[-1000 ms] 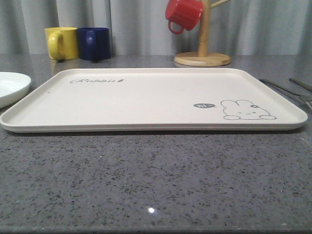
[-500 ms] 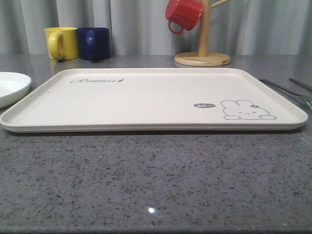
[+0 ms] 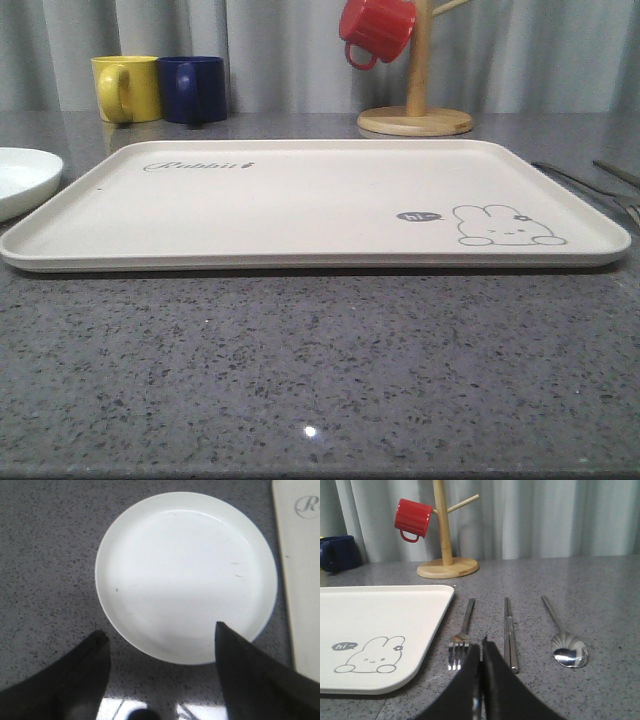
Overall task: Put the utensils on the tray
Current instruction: 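Grasp the white plate rim with the left gripper and lift it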
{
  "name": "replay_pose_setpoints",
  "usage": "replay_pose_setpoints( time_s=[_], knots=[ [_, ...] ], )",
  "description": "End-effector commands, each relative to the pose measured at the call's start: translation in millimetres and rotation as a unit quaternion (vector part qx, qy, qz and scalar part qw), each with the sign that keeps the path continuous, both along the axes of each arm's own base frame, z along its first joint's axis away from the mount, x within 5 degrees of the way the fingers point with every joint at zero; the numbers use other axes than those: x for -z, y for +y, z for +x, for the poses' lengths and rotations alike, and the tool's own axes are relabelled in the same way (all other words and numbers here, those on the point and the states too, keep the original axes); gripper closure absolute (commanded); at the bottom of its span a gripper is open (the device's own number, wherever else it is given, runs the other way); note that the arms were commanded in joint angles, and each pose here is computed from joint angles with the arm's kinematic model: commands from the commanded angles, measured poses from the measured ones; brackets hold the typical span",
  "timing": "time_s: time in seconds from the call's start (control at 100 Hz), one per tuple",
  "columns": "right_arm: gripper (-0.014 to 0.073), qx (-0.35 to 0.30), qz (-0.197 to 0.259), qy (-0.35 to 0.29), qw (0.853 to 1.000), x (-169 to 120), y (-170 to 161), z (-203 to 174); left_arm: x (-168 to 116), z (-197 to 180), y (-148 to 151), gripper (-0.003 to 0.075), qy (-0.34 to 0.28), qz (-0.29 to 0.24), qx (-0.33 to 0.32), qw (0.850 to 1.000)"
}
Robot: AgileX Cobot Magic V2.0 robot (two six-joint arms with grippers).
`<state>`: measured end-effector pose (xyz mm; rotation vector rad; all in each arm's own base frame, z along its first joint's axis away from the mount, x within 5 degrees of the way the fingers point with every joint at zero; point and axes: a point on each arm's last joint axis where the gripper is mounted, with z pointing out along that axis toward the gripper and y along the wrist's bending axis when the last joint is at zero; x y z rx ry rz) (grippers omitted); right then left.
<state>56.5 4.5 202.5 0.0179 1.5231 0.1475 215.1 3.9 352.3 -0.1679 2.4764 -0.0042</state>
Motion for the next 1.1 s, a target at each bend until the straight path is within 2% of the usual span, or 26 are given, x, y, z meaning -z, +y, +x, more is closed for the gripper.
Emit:
replay_pose_setpoints(
  time_s=[0.0,0.18,0.43,0.76,1.09],
  knots=[
    [0.0664,0.001,0.000,-0.050,0.999,-8.3,-0.1,-2.2,-13.9,20.4,10.9,0.0285,-0.022,-0.001,-0.022,1.000],
    [0.0664,0.001,0.000,-0.050,0.999,-8.3,-0.1,-2.2,2.2,64.8,35.2,0.0286,0.049,-0.014,-0.021,0.998],
    [0.0664,0.001,0.000,-0.050,0.999,-8.3,-0.1,-2.2,33.4,104.0,56.1,0.0288,0.116,-0.022,-0.032,0.992],
    [0.0664,0.001,0.000,-0.050,0.999,-8.3,-0.1,-2.2,65.5,122.0,60.2,0.0288,0.161,-0.028,-0.031,0.986],
    [0.0664,0.001,0.000,-0.050,0.999,-8.3,-0.1,-2.2,78.4,126.9,61.1,0.0312,0.182,-0.031,-0.028,0.982]
  ],
)
